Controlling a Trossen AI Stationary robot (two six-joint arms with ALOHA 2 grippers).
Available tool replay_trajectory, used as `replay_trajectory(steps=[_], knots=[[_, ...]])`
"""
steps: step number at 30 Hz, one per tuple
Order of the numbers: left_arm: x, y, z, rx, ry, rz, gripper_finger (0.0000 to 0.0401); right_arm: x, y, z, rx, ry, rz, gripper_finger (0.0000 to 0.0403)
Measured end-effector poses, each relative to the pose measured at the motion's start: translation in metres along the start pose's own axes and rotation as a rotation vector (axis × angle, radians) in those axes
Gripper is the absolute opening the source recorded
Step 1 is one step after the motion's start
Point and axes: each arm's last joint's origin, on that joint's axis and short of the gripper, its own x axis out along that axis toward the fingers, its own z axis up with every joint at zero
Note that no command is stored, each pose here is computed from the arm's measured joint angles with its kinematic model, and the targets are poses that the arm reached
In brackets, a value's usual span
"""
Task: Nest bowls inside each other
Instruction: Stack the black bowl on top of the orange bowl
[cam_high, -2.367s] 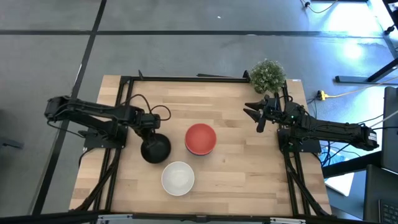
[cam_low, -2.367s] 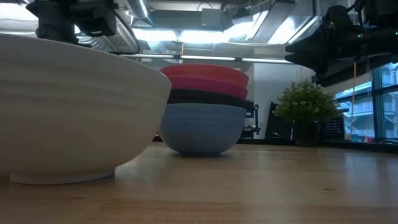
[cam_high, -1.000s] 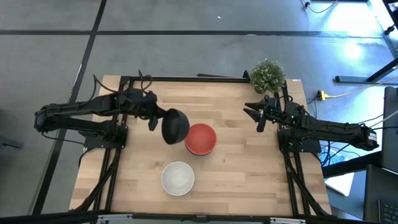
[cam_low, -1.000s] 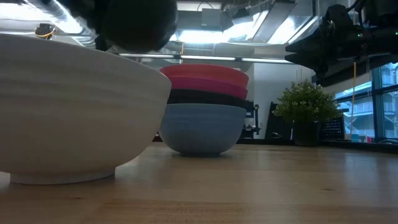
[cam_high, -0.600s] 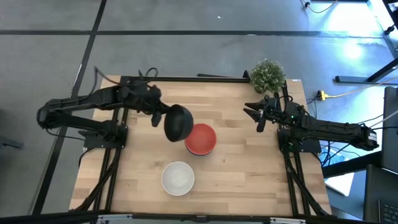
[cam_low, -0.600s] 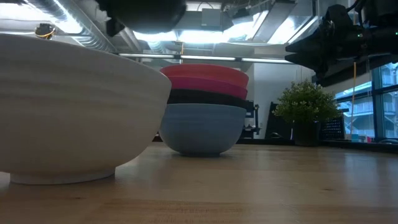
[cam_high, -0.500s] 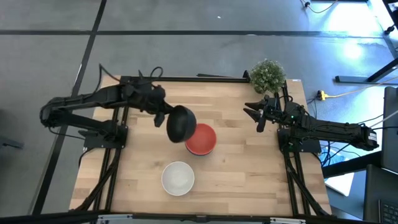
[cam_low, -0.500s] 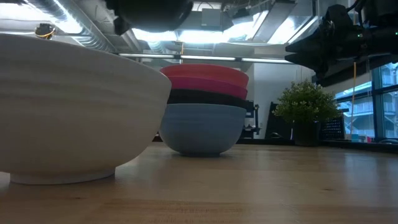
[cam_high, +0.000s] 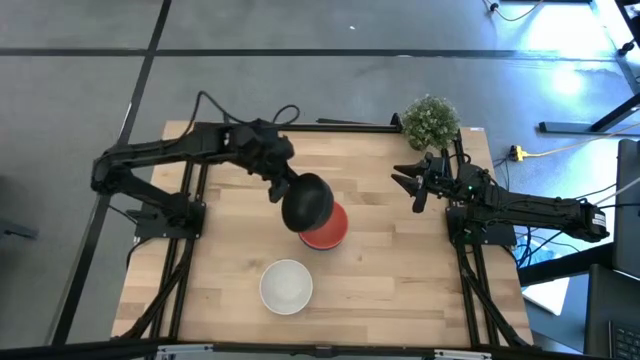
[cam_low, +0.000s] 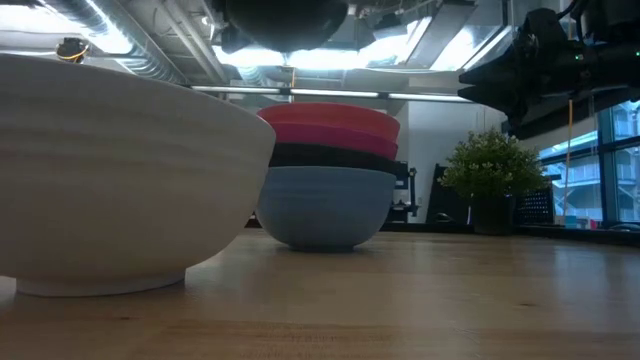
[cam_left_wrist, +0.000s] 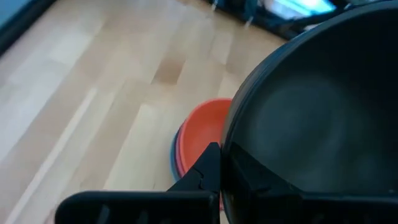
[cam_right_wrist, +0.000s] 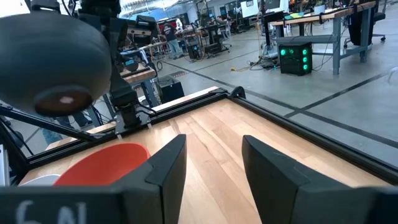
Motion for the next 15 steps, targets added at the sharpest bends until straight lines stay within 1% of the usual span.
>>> replay_trajectory(steps=[4,8,15], knots=[[0.012,0.001,0.006,-0.014,0.070,0.014,0.0002,0.000,0.000,0.000,-0.003,0.001,0.000,0.0158],[0.022,0.000,0.010,-0.023,0.118,-0.013,0.0002,0.000,0.000,0.000,-0.008,0.003,0.001,0.0158],[0.040,0.003,0.013,-0.035,0.165,-0.024,0.0002,0.000,0.000,0.000,-0.025,0.005,0.004,0.0158]])
